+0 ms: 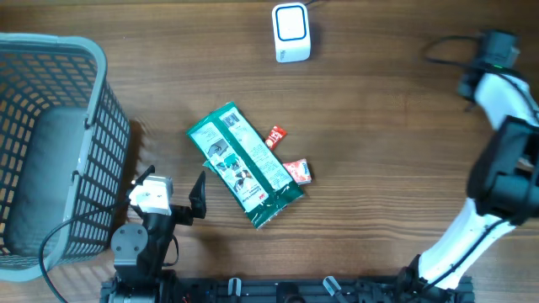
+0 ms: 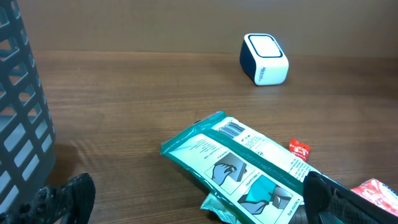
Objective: Scan the item barcode
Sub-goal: 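Carry the green box to the right edge and release it, then grasp the green wipes packet with right gripper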
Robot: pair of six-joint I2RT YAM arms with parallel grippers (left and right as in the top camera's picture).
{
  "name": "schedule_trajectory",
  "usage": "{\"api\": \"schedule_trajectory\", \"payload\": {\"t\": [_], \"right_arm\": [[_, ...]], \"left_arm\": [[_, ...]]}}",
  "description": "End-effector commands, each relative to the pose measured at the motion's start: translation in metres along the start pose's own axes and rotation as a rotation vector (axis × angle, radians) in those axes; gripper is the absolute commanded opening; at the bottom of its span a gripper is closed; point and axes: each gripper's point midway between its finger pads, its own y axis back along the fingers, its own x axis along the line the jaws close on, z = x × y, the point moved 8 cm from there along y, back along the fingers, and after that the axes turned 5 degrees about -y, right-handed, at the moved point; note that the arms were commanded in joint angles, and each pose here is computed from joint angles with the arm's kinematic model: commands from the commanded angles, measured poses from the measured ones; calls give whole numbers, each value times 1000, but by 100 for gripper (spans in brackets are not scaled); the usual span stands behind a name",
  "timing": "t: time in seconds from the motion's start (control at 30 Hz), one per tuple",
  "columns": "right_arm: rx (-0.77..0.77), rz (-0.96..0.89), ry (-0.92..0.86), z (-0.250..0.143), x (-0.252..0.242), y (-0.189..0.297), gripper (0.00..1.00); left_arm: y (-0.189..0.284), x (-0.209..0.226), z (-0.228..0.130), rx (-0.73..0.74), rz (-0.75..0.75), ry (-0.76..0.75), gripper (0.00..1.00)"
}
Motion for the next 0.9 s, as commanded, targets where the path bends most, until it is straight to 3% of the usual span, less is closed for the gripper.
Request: {"api": "schedule_trajectory", "payload": {"t": [0.0,0.07,0.17,0.23,0.4,0.47,0.53,0.67,0.87], "right_arm": [[12,48,-64,2,-12,-1,44],[9,52,-63,5,-11,3,100],[-9,123,-49,17,1,27,100],[-21,277,-46,26,21,63,100],[88,930,29,8,92,183,100],[239,1261,129,-19,117,235,100],[370,1440,256,-51,138,271,100],[590,1394,457,-141,192,288,99],[724,1371,713,-242,263,290,100]], "left_arm": [[0,-1,-1,2,-11,9,100],[0,-1,-1,2,-11,9,100],[0,-1,-1,2,-11,10,100],[0,-1,-1,2,-11,10,100],[0,-1,-1,2,-11,10,100],[0,-1,-1,2,-11,10,100],[0,-1,-1,2,-11,10,100],[0,-1,-1,2,-11,10,100],[0,-1,-1,2,-11,10,100]]}}
